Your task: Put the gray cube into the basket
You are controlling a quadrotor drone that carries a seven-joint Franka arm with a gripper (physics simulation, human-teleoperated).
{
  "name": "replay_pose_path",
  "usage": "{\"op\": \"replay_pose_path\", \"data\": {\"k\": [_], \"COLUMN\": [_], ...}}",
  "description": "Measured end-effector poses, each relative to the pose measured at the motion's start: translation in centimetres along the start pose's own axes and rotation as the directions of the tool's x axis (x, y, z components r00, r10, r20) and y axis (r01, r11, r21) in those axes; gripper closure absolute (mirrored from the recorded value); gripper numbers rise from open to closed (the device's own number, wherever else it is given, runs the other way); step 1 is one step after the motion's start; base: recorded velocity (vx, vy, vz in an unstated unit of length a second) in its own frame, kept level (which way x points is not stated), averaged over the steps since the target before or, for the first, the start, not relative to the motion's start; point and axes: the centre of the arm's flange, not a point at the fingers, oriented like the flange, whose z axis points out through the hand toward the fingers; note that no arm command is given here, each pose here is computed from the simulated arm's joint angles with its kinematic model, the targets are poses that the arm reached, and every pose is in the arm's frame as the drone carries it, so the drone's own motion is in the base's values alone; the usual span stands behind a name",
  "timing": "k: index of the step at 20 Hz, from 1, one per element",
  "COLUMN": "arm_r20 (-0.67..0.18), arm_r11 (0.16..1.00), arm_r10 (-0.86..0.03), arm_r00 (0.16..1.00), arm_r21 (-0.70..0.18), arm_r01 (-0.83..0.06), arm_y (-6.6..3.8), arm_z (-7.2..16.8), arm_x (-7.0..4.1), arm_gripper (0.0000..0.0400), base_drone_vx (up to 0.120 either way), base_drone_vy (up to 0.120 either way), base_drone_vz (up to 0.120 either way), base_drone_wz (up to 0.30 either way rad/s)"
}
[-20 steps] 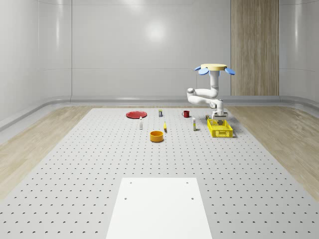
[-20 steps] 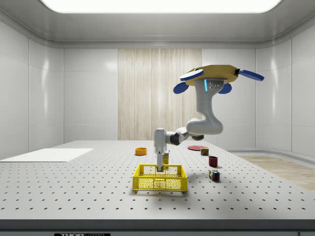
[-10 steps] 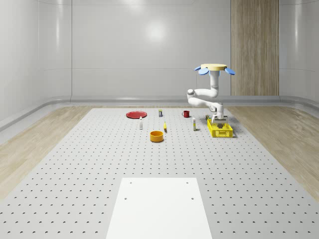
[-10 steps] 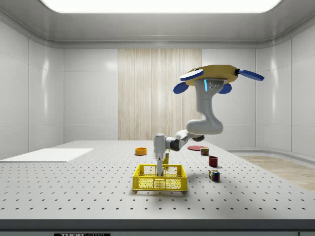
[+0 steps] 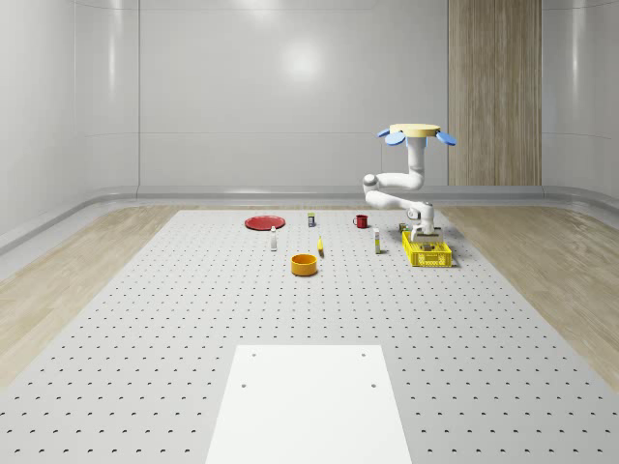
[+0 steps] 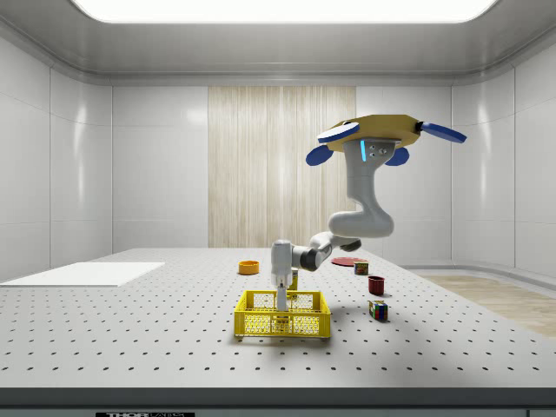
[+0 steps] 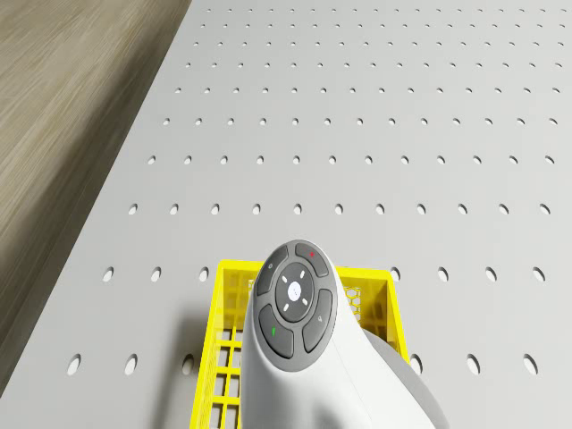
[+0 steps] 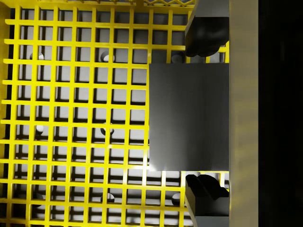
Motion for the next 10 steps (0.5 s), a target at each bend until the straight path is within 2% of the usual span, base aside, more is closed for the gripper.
{"op": "replay_pose_path", "data": {"k": [10], "arm_r20": [0.0], "arm_r11": [1.0], "arm_r10": [0.0], "arm_r00": [1.0], "arm_r21": [0.0], "arm_r01": [0.0], "arm_y": [0.0], "arm_z": [-3.7], "arm_x": [0.0], "arm_gripper": [0.0002], "base_drone_vx": [0.0], "base_drone_vy": [0.0], "base_drone_vz": [0.0], "base_drone_wz": [0.0]}}
